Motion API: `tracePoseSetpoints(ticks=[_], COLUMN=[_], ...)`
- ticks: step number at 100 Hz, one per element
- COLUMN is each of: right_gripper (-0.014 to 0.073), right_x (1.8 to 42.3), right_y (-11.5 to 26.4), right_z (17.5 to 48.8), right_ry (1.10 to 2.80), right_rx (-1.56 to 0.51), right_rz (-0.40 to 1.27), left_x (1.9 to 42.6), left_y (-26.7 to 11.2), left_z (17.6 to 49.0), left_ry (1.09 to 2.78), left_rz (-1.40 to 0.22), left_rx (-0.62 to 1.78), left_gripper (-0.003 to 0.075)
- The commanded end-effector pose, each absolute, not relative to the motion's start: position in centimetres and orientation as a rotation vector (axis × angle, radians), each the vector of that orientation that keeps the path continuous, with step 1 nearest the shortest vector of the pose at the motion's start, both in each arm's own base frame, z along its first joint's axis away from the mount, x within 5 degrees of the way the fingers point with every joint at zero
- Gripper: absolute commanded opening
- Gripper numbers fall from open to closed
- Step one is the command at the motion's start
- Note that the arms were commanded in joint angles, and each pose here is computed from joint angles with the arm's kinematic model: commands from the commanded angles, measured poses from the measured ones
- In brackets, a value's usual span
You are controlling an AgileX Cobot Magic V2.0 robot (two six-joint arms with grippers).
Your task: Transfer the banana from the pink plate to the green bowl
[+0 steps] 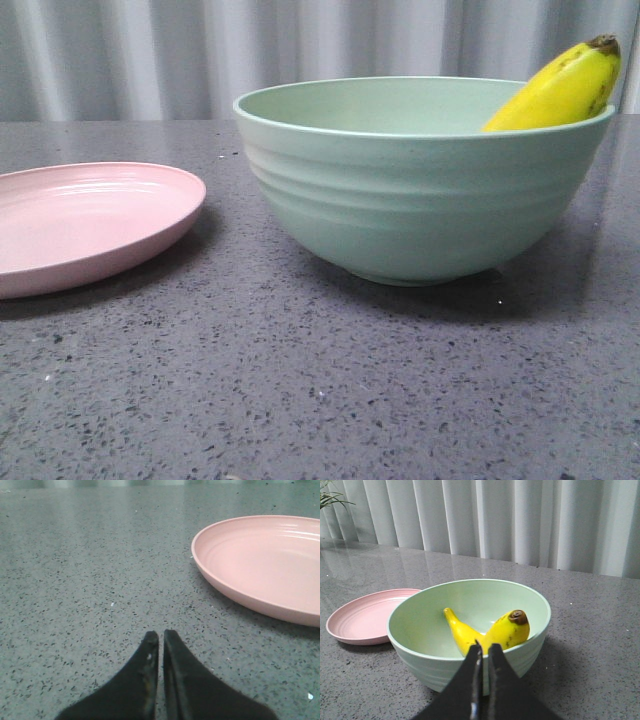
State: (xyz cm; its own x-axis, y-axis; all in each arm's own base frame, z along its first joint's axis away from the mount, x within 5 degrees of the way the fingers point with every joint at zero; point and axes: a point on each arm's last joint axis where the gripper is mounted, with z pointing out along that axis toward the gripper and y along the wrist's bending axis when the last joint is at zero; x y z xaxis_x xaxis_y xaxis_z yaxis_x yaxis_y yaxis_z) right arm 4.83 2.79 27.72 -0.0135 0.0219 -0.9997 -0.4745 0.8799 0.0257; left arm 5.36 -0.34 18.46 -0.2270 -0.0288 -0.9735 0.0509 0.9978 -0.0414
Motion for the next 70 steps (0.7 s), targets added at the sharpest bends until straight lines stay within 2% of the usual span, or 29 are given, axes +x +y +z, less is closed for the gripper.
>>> tracePoseSetpoints(ticks=[1, 41, 53, 70], right_gripper=[-0.0071, -0.0071, -0.0071, -0.0071], right_x=[4.8, 5.0, 5.7, 6.3], right_y=[2.6, 2.6, 2.2, 1.2], right_z=[29.3, 28.6, 27.1, 24.9], right_ry=[1.449, 1.452, 1.398, 1.300], right_rx=[-0.343, -0.335, -0.320, -0.102], right_rz=[0.393, 0.386, 0.228, 0.184], left_x=[5.3, 5.3, 5.3, 5.3], left_y=[-0.3, -0.3, -0.3, -0.3], left_z=[18.8, 18.8, 18.8, 18.8], left_ry=[1.721, 1.721, 1.721, 1.721], left_rz=[-0.078, -0.078, -0.078, -0.078], left_rx=[0.000, 0.000, 0.000, 0.000], left_gripper=[-0.0020, -0.0020, -0.0020, -0.0020])
